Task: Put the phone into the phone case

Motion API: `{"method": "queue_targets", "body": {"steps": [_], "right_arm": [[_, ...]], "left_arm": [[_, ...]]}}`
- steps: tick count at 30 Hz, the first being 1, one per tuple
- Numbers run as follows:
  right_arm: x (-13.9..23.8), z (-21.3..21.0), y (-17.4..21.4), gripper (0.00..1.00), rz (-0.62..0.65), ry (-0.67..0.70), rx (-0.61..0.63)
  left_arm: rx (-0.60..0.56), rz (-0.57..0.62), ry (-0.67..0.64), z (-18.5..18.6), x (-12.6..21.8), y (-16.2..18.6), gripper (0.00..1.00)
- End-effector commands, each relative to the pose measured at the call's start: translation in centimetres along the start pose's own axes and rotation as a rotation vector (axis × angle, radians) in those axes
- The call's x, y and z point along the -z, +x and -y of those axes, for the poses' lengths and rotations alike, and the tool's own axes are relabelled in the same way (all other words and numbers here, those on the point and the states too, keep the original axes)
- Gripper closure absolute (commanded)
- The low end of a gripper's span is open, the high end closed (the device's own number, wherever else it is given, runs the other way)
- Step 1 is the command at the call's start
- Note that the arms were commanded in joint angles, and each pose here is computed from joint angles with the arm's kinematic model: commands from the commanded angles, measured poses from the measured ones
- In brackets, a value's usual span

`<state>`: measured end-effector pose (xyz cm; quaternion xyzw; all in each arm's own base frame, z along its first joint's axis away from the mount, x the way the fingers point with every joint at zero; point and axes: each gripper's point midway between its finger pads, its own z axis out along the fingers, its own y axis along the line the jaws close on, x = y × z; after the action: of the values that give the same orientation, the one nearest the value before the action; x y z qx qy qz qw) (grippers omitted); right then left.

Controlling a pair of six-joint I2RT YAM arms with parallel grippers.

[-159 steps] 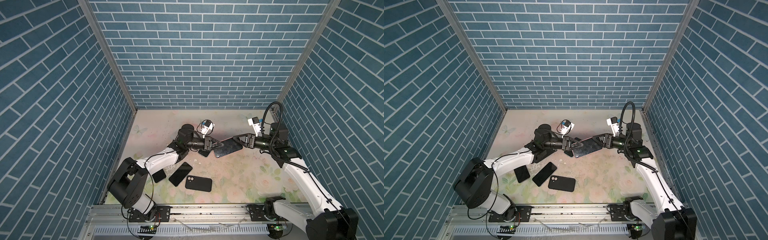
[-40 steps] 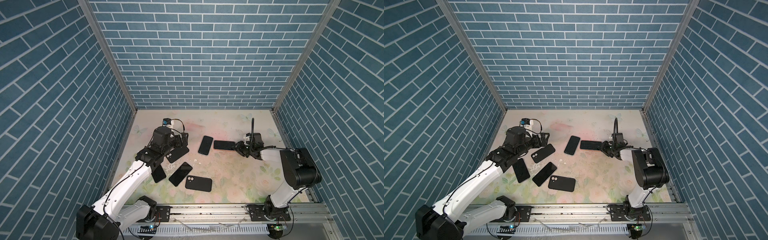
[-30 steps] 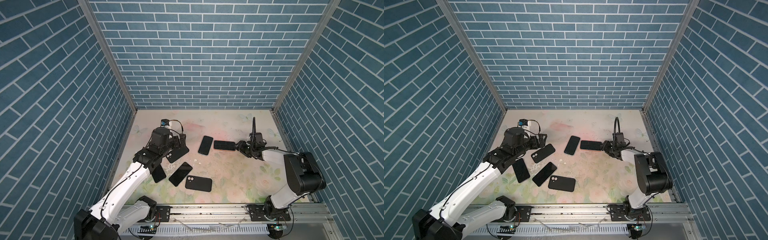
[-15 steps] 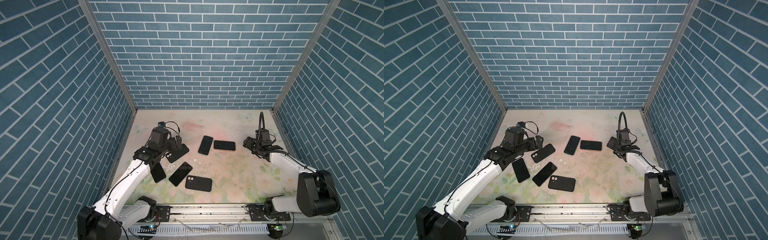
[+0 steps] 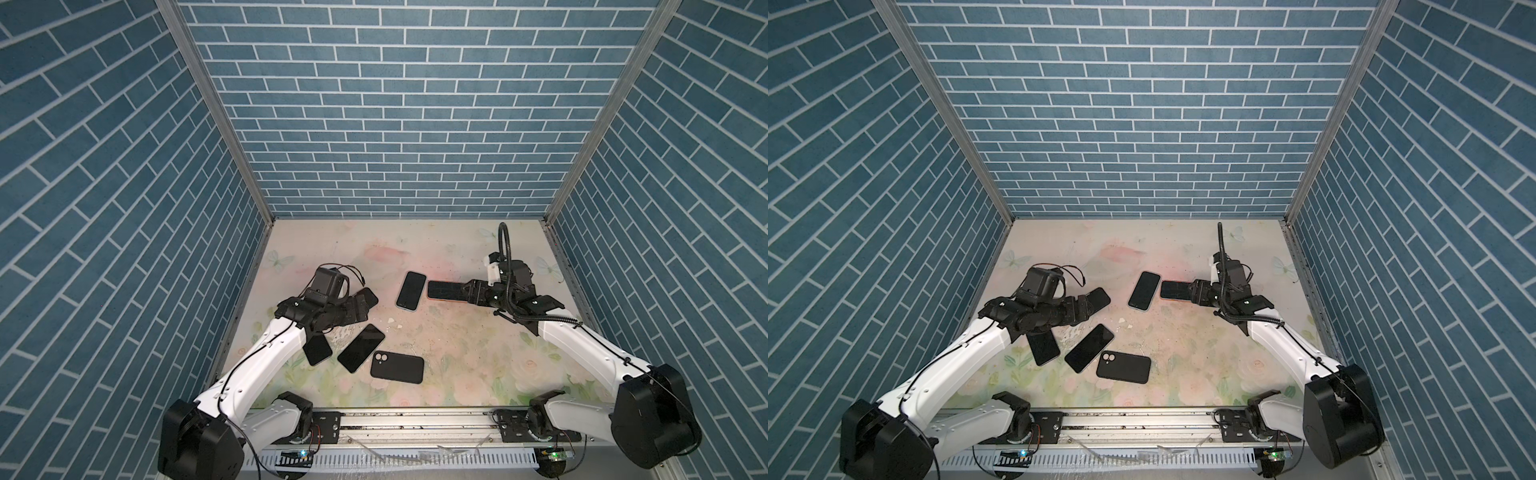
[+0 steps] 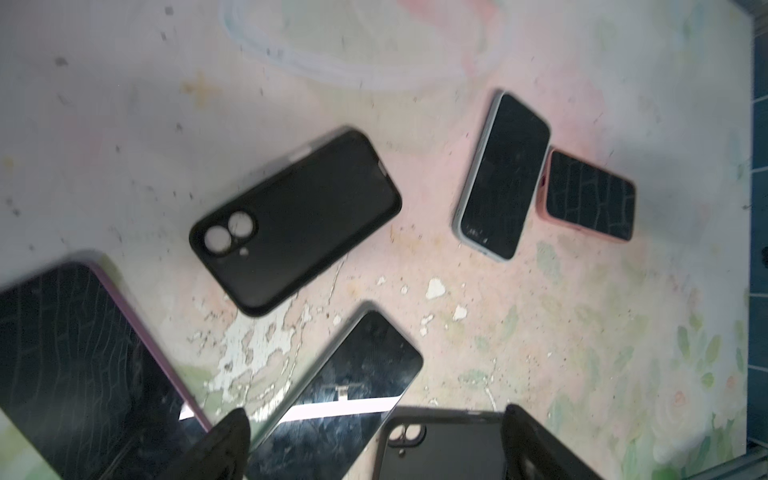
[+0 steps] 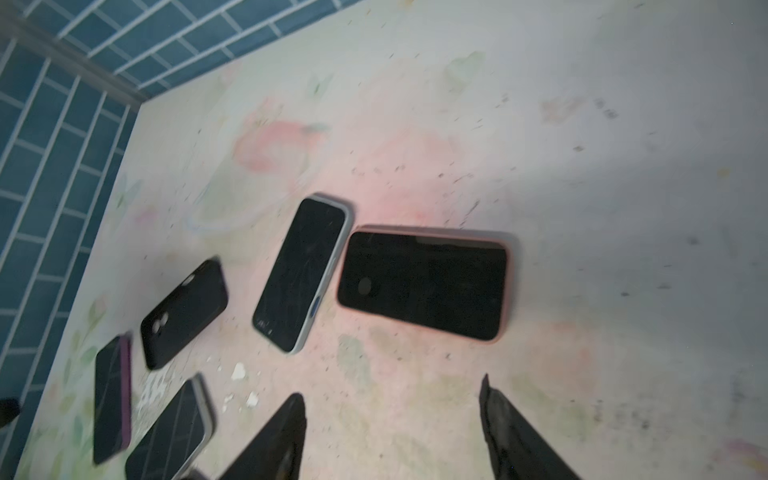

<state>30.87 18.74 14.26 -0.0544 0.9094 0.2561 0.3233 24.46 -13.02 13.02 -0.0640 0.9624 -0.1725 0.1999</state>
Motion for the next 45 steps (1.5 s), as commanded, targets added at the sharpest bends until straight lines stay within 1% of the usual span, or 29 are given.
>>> {"method": "queue_targets", "body": {"steps": [1, 4, 9, 10, 12, 15, 21, 24, 34, 45], "right_arm": [[-0.7, -3.5, 2.0, 0.32, -0.121, -0.123, 0.091], [-2.1, -6.2, 3.5, 0.32, -0.201, -0.2, 0.122], [-4.1, -11.1, 4.9, 0.33, -0.291, -0.341, 0.154], [-4.4, -12.1, 5.2, 0.33, -0.307, -0.371, 0.157], [-5.2, -13.4, 6.0, 0.33, -0.351, -0.416, 0.157], [-6.2, -14.7, 7.4, 0.33, -0.417, -0.444, 0.169], [-7.9, -15.4, 9.6, 0.33, -0.504, -0.452, 0.169], [-8.4, -15.5, 10.4, 0.33, -0.53, -0.45, 0.173], [-9.8, -16.0, 11.7, 0.33, -0.589, -0.447, 0.153], [-11.2, -17.6, 13.2, 0.33, -0.642, -0.499, 0.151]], "left_arm": [[0.08, -0.177, -0.089, -2.2, -0.1, 4.9, 0.04], [0.16, -0.227, -0.078, -2.6, 0.1, 7.1, 0.03], [0.28, -0.271, -0.074, -3.5, 1.5, 9.9, 0.0], [0.303, -0.303, -0.082, -4.0, 1.3, 11.1, 0.0], [0.34, -0.332, -0.074, -4.1, 1.2, 12.2, 0.0], [0.389, -0.359, -0.046, -4.1, 0.9, 13.3, 0.0], [0.443, -0.387, -0.002, -3.7, 0.0, 14.3, 0.0], [0.458, -0.396, -0.019, -4.2, -0.3, 14.8, 0.0], [0.559, -0.39, -0.055, -5.7, -1.1, 16.3, 0.0], [0.58, -0.422, -0.032, -5.4, -2.3, 16.5, 0.0]]}}
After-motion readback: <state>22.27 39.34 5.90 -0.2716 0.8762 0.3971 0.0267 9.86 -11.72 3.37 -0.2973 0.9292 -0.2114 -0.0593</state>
